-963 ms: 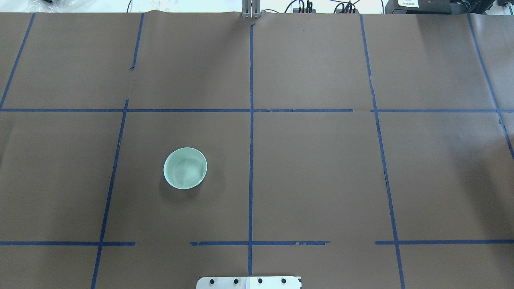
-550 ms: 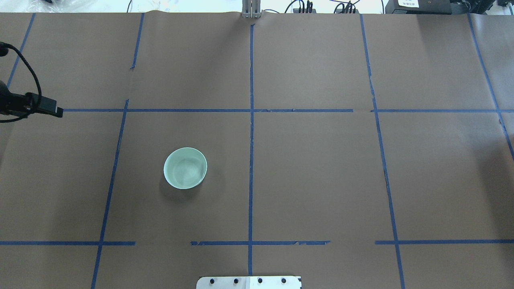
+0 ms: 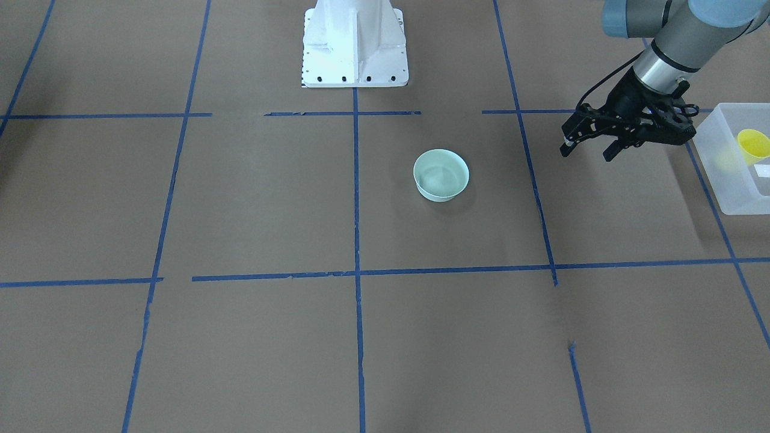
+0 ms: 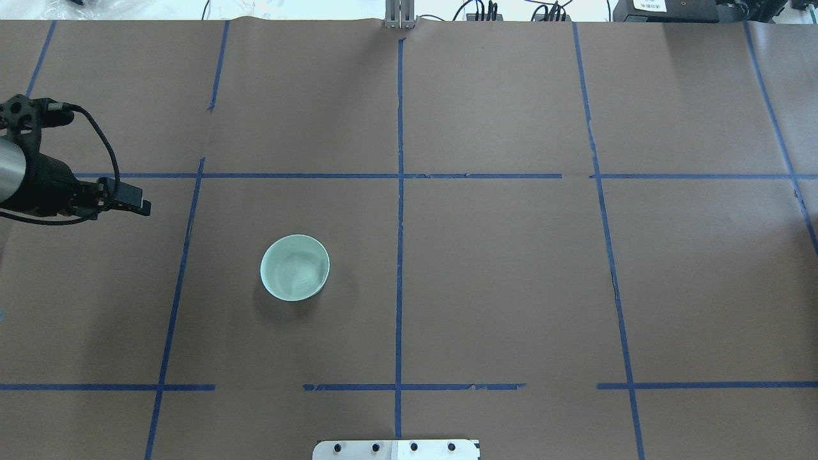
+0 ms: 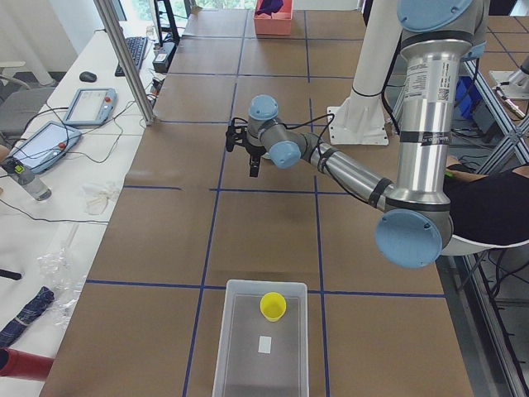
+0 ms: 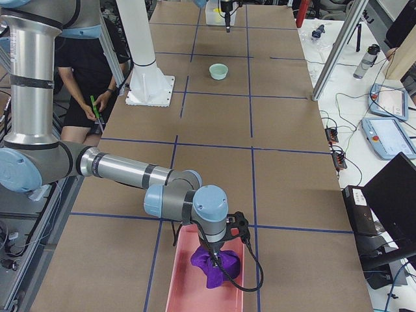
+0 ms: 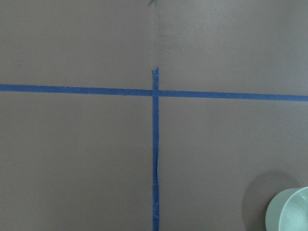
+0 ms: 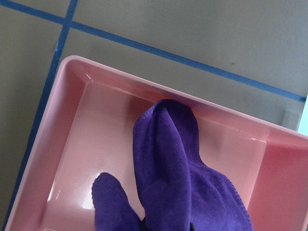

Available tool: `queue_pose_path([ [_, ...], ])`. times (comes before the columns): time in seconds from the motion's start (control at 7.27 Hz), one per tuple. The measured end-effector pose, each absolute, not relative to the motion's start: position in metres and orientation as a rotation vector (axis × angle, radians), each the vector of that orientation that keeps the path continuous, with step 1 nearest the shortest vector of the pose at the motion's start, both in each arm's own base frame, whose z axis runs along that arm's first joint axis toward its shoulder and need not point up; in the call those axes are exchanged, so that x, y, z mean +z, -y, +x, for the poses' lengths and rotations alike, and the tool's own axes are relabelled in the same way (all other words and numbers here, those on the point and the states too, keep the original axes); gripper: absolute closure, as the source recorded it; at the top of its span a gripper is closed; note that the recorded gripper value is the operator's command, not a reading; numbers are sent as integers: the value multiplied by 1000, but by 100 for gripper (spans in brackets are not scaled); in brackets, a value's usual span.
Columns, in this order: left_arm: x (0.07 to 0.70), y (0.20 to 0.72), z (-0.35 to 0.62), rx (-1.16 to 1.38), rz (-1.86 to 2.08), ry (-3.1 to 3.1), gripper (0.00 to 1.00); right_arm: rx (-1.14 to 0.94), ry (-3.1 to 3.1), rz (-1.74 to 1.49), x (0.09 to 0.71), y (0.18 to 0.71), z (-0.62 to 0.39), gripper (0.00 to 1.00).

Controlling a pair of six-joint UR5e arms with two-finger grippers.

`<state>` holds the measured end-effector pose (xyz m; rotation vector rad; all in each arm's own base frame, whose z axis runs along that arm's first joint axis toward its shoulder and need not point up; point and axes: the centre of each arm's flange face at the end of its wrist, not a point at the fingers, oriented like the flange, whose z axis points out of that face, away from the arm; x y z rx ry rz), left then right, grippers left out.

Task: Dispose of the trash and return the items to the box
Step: 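Reach the left gripper toward the pale green bowl, then grip the pale green bowl's rim with the left gripper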

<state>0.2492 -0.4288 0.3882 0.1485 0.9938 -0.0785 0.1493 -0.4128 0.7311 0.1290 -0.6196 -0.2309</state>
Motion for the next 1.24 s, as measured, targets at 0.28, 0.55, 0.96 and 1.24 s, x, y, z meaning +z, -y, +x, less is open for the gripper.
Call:
queue_pose_path([
  [0.28, 379, 408, 291, -115, 120, -1013, 0, -174, 688, 121, 728, 418, 145, 0],
  [0.55, 363, 390, 331, -147, 91, -1038, 1, -52, 766, 108, 706, 429, 141, 0],
  [0.96, 336, 374, 415, -194, 59, -1052, 4, 45, 785, 106, 657, 444, 116, 0],
  [1.24, 339, 379, 442, -215, 62, -1032, 8, 89, 789, 103, 618, 453, 87, 0],
])
